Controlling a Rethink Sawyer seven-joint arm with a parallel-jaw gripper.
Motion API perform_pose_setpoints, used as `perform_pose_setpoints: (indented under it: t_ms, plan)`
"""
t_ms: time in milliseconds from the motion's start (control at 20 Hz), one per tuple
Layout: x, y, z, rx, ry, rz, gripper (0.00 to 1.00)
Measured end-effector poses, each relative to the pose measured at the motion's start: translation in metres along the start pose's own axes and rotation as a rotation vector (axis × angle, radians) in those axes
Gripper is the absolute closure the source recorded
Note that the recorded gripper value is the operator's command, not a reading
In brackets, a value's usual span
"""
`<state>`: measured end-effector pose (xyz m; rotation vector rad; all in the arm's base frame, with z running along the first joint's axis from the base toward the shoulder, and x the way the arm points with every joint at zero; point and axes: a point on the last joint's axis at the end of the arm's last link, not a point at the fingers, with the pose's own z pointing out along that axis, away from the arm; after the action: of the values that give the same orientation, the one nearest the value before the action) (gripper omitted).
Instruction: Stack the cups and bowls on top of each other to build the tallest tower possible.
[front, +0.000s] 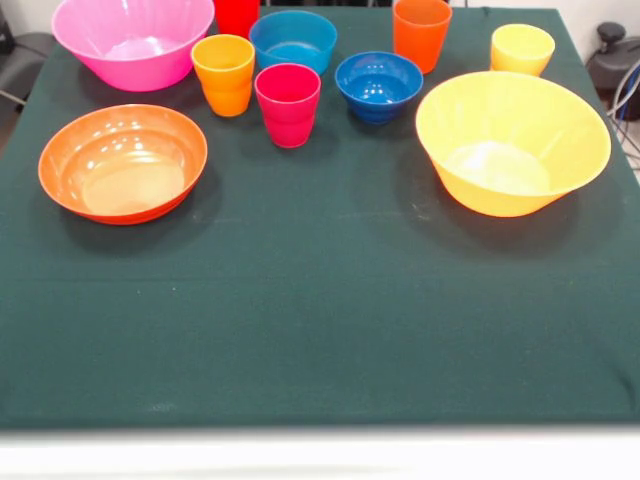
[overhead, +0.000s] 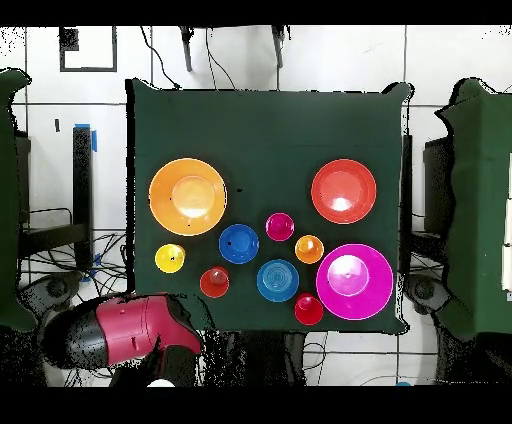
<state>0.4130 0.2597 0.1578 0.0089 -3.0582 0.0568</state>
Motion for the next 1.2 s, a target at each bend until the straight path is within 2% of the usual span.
perform_pose_setpoints:
  t_ms: [150, 250, 450, 500, 800, 950, 1200]
  plan:
    - [-0.003, -0.001, -0.001, 0.000, -0.005, 0.002, 0.00]
    - [-0.013, -0.002, -0.003, 0.000, -0.021, 0.010, 0.00]
    - [-0.046, -0.007, -0.006, -0.008, -0.057, 0.033, 0.00]
    - [-0.059, -0.011, -0.005, -0.009, -0.067, 0.044, 0.00]
    - [-0.105, -0.023, 0.010, -0.011, -0.083, 0.079, 0.00]
    - [-0.115, -0.022, 0.024, -0.007, -0.073, 0.078, 0.00]
    - [-0.114, -0.016, 0.045, 0.000, -0.046, 0.066, 0.00]
